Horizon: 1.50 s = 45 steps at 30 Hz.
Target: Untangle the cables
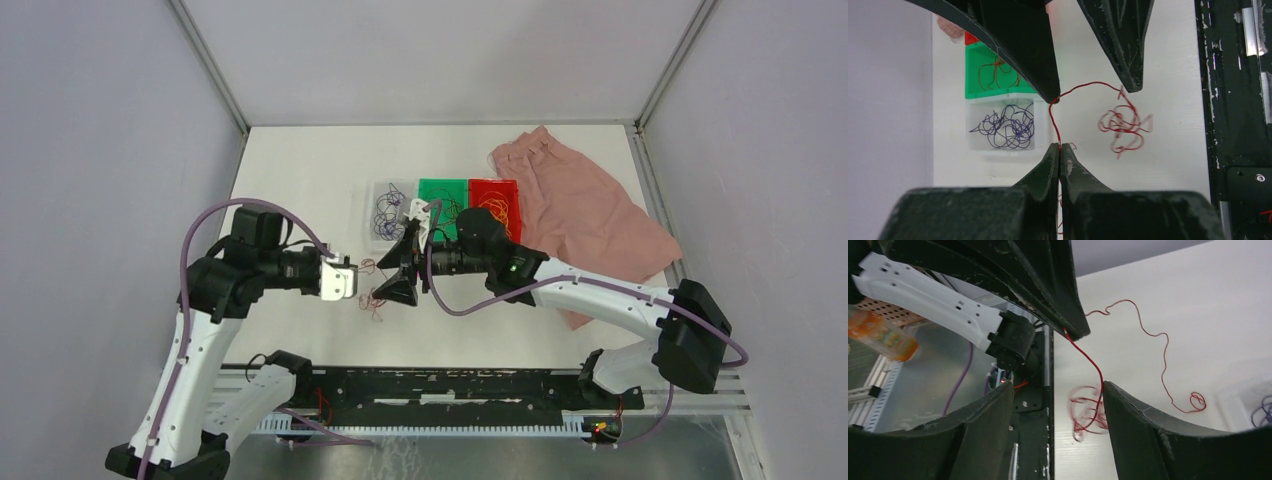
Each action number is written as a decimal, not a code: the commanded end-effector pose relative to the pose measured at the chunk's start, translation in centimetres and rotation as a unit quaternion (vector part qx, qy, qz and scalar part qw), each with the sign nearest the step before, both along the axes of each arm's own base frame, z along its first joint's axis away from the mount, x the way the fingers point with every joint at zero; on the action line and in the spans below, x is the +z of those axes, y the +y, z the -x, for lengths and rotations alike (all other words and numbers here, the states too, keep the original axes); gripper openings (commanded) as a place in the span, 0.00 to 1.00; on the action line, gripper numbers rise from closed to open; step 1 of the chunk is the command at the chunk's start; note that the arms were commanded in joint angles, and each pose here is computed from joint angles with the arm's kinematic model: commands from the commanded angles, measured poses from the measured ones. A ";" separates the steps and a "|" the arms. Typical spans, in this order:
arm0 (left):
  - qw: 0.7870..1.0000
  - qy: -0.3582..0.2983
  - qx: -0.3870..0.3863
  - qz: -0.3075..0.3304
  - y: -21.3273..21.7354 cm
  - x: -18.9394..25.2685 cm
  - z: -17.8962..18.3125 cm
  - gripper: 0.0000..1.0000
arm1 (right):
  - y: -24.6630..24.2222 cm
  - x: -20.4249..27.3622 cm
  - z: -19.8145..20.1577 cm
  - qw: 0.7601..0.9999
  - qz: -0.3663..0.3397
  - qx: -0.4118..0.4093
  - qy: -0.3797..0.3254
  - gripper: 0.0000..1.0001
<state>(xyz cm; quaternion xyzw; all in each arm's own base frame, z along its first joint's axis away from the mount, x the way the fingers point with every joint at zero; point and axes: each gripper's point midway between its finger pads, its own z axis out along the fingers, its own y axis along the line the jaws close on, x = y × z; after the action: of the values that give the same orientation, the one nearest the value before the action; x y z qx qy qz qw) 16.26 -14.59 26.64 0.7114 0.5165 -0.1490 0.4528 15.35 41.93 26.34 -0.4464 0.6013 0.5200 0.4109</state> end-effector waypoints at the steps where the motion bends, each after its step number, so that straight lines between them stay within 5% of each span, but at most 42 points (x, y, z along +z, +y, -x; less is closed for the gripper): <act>1: 0.997 -0.065 -0.036 0.036 -1.1 3.7 0.1 0.03 | 0.9 4.3 2.1 0.994 -0.080 0.064 0.025 0.72; 12: 0.991 -0.120 -0.024 0.056 -1.1 7.0 -0.4 0.03 | 1.8 6.6 1.4 0.976 -0.170 0.060 0.125 0.63; 25: 0.968 -0.242 0.026 0.054 -0.2 12.6 -4.2 0.03 | 1.9 4.9 2.5 0.957 -0.178 0.097 0.210 0.25; 45: 0.928 -0.358 0.059 0.080 0.1 21.9 -6.8 0.03 | 2.0 -0.2 3.1 0.962 -0.118 0.082 0.233 0.20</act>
<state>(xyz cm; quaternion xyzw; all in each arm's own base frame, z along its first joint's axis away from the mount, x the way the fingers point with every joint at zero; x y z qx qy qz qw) 22.89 -14.74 44.08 0.6699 0.3858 0.0571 0.6318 13.43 44.00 26.72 -0.2832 0.5792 0.7131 0.2753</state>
